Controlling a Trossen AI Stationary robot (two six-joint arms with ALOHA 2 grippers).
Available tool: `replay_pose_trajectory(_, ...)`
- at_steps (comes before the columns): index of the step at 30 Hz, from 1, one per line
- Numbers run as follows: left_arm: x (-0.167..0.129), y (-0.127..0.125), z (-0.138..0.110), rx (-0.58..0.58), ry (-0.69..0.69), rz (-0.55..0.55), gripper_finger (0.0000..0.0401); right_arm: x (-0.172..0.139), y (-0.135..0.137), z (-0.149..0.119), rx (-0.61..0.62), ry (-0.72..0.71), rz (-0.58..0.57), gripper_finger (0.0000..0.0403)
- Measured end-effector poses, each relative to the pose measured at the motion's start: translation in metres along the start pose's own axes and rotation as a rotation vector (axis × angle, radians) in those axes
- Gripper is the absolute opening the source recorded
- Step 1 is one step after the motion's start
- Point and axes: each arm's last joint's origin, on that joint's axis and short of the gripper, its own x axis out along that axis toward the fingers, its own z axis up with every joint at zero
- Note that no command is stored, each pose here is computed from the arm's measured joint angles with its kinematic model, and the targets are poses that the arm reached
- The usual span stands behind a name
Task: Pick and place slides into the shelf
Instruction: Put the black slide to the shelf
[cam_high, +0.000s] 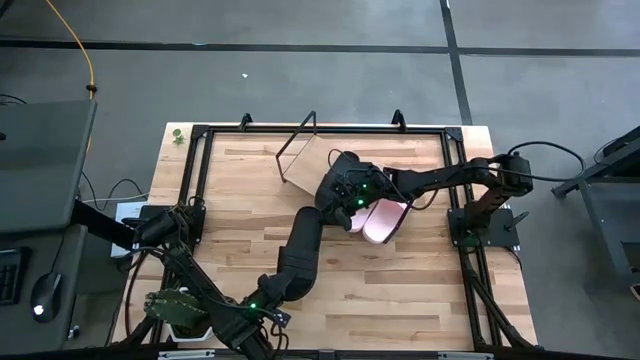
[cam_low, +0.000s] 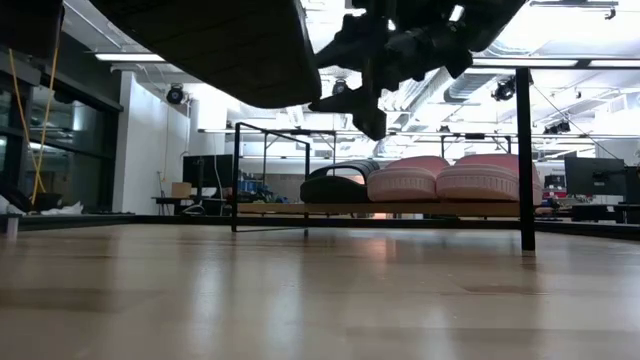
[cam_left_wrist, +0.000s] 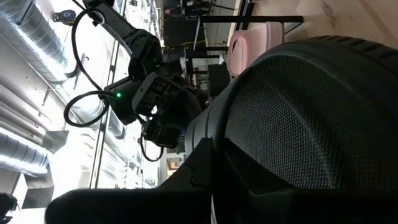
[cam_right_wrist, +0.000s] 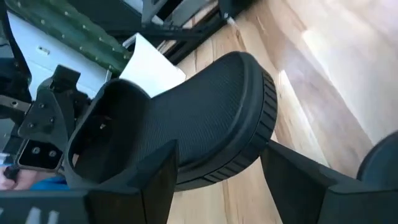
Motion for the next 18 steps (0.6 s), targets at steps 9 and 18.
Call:
replay_pose_trajectory(9, -0.0003, 0.0000, 0.0001, 0.000, -0.001, 0.002, 0.0001, 0.0037, 0.0089, -0.0006, -0.027, -0.053, 0.002, 0.0217)
replay_pose_trajectory(18, 0.0000, 0.0001, 0.0001, 0.001, 0.000, 0.003, 0.0001, 0.0039, 0.0087, 0.0001, -0.029, -0.076, -0.022, 0.0217)
